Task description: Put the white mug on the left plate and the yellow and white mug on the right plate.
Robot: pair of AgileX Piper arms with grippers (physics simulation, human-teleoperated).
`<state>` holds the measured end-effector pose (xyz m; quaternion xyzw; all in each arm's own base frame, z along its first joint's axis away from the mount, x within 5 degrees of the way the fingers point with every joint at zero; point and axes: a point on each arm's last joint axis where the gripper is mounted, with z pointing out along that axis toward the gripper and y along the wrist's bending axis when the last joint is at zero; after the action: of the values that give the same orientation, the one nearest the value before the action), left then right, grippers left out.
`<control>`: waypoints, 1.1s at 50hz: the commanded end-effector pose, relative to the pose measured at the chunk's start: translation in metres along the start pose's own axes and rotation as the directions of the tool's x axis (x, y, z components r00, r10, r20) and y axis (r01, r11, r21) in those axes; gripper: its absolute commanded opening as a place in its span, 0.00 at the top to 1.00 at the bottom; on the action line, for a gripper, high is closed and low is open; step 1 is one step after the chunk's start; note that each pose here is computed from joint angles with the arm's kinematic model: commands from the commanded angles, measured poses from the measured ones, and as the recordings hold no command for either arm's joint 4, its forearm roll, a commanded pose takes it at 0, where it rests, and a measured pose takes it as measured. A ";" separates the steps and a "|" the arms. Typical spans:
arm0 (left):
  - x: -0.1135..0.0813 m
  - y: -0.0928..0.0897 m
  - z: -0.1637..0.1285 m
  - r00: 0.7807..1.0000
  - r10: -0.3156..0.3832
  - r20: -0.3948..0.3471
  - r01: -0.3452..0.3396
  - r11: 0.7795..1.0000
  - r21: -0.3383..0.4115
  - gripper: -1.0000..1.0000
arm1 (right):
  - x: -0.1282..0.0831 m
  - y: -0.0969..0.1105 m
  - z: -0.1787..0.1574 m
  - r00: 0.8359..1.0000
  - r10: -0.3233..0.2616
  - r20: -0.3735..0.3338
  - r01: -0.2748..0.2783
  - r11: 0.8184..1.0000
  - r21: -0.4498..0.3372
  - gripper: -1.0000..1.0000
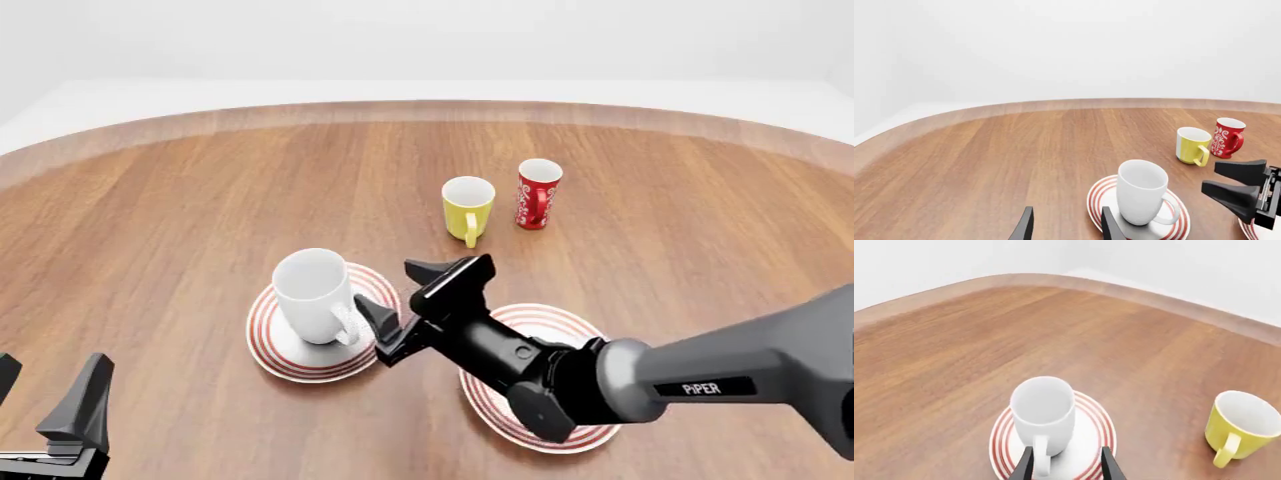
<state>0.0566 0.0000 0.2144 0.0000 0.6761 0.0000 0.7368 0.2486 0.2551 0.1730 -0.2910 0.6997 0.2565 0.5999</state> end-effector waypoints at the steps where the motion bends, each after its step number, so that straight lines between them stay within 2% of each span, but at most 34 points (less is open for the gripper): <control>1: 0.000 0.000 0.000 1.000 0.000 0.000 0.000 1.000 0.000 0.00 | -0.009 -0.015 -0.010 0.999 0.006 0.033 -0.008 0.999 0.044 0.00; 8: 0.000 0.000 0.000 1.000 0.000 0.000 0.000 1.000 0.000 0.00 | -0.011 -0.023 -0.012 0.999 0.010 0.046 -0.013 0.998 0.065 0.00; 24: 0.000 0.000 0.000 1.000 0.000 0.000 0.000 1.000 0.000 0.00 | -0.018 -0.060 -0.016 0.996 0.018 0.092 -0.033 0.985 0.169 0.00; 30: 0.000 0.000 0.000 1.000 0.000 0.000 0.000 1.000 0.000 0.00 | -0.018 -0.065 -0.016 0.995 0.014 0.097 -0.032 0.983 0.183 0.00; 44: 0.000 0.000 0.000 1.000 0.000 0.000 0.000 1.000 0.000 0.00 | -0.011 -0.094 -0.013 0.995 0.036 0.096 -0.060 0.965 0.256 0.00; 47: 0.000 0.000 0.000 1.000 0.000 0.000 0.000 1.000 0.000 0.00 | -0.011 -0.098 -0.013 0.993 0.066 0.102 -0.091 0.960 0.265 0.00; 55: 0.000 0.000 0.000 1.000 0.000 0.000 0.000 1.000 0.000 0.00 | -0.013 -0.115 -0.010 0.993 0.070 0.092 -0.095 0.947 0.306 0.00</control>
<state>0.0566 0.0000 0.2144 0.0000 0.6761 0.0000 0.7368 0.3112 0.1807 0.1860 -0.1744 0.7103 0.1919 0.6544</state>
